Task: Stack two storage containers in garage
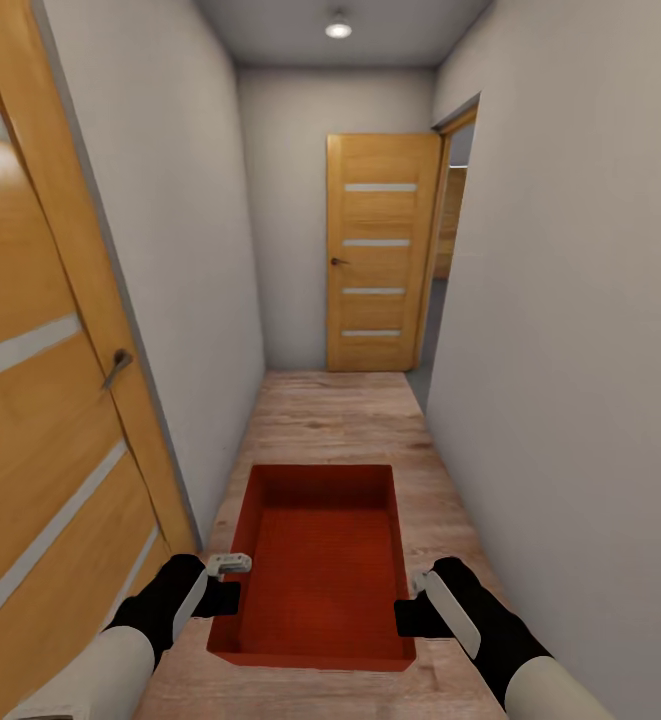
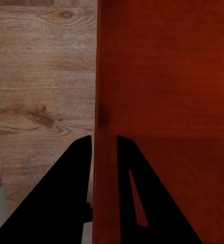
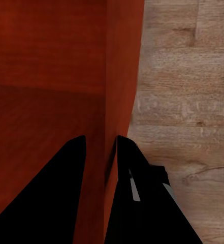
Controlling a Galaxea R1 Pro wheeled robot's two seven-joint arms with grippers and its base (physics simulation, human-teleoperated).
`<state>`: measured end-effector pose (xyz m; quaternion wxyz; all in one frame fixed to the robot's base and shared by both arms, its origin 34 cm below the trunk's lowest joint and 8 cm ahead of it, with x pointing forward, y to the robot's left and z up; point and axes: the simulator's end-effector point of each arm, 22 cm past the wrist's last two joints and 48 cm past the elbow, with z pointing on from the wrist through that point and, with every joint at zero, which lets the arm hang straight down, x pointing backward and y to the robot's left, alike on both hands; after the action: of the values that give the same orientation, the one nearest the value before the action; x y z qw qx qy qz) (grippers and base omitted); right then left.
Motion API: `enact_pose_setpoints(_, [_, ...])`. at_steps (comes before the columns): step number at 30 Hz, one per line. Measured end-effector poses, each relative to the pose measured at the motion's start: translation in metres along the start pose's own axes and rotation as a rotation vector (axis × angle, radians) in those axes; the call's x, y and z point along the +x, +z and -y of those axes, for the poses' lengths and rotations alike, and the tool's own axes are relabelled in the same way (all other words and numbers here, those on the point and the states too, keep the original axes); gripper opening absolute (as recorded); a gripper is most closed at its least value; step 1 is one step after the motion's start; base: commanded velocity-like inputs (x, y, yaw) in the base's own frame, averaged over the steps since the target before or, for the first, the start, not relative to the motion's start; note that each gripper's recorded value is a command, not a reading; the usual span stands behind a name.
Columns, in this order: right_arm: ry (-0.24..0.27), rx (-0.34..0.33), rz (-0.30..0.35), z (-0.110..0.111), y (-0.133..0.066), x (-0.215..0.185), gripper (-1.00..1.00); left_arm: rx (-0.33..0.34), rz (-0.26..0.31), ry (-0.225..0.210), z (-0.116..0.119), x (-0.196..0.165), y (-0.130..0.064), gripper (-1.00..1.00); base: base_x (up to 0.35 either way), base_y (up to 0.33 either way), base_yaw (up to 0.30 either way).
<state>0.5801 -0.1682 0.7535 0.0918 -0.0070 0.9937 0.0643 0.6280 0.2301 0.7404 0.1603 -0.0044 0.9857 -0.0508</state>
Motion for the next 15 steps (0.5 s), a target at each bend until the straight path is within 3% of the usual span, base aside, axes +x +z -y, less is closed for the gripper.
enact_pose_setpoints(15, [0.000, 0.000, 0.000, 0.0000, -0.0001, -0.0001, -1.00, 0.000, 0.001, 0.000, 0.0000, -0.0003, -0.0002, -1.00, 0.321, 0.101, -0.012])
